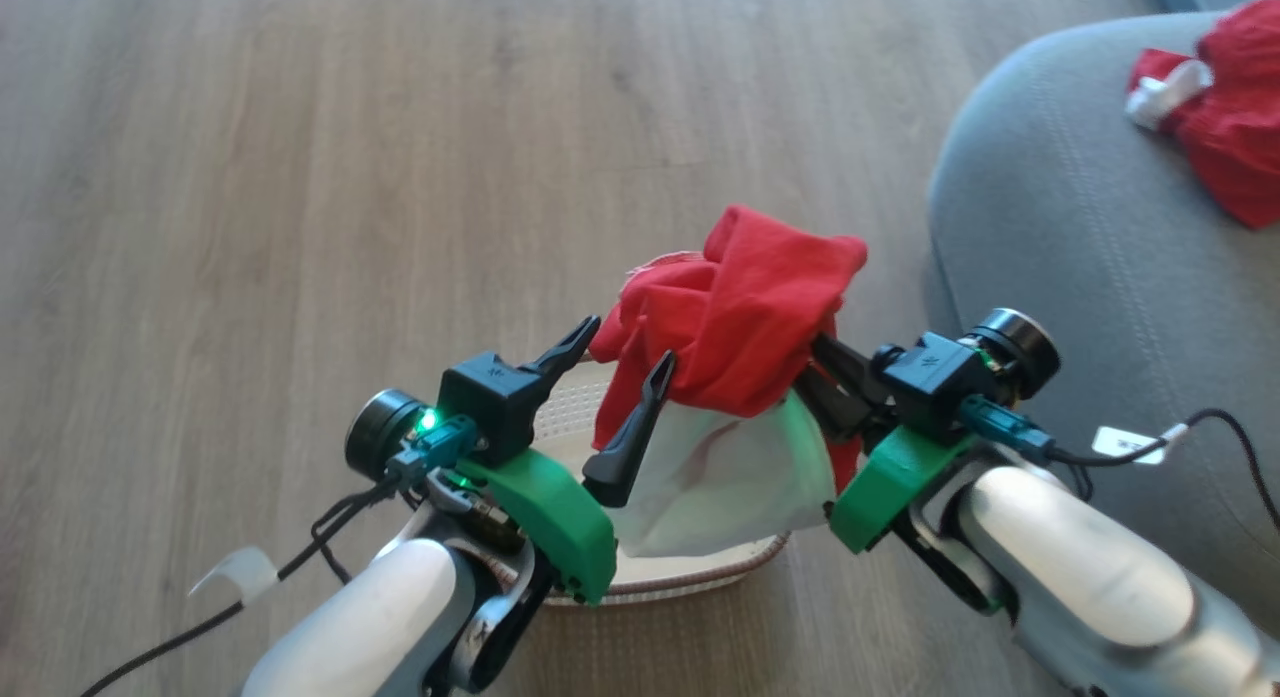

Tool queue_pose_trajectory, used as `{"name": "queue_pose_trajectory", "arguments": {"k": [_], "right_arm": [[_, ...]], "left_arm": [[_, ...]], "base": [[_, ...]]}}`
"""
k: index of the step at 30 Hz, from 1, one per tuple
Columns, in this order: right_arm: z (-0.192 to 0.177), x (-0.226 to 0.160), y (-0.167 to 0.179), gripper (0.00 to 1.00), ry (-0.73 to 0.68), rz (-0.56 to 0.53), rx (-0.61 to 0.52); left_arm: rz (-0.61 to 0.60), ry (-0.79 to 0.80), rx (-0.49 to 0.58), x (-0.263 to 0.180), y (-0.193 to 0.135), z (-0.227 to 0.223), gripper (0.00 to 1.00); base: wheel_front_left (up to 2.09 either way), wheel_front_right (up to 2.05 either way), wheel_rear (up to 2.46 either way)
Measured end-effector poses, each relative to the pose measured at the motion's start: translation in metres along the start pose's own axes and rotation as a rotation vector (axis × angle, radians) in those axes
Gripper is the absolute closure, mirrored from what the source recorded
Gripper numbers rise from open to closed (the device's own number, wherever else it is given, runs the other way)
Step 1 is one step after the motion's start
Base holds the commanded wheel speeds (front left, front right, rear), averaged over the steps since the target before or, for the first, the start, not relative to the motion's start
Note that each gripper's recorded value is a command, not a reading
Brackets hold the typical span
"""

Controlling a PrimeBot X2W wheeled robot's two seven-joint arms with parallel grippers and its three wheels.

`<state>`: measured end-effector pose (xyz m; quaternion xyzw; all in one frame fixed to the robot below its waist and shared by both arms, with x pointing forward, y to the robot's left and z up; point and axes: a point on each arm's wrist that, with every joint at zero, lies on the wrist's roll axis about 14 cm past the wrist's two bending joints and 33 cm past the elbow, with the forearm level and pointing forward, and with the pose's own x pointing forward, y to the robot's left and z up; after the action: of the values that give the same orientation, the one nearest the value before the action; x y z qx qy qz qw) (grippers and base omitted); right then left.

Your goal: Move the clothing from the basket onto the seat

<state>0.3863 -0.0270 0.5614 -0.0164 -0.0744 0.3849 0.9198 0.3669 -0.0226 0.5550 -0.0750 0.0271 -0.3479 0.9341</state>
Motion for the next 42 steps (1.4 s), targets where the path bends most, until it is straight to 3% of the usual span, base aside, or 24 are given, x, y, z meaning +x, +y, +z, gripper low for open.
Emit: {"name": "queue_pose_trajectory", "arguments": {"k": [25, 36, 42], "right_arm": [[0.021, -0.153, -0.095, 1.0, 0.063, -0.513, -0.102], [0.012, -0.161, -0.123, 1.0, 0.081, -0.599, -0.091], [-0.006, -0.154, -0.16, 1.0, 0.105, -0.658, -0.063]], "left_arm": [[-0.283, 0.056, -0.051, 0.04, -0.075, -0.032, 0.0], [-0.281, 0.092, -0.082, 0.052, -0.065, -0.045, 0.0], [-0.25, 0.11, -0.096, 0.063, -0.043, -0.055, 0.0]], "base": [[0.0, 0.0, 0.0], [0.0, 0.0, 0.0], [0.0, 0.0, 0.0]]}}
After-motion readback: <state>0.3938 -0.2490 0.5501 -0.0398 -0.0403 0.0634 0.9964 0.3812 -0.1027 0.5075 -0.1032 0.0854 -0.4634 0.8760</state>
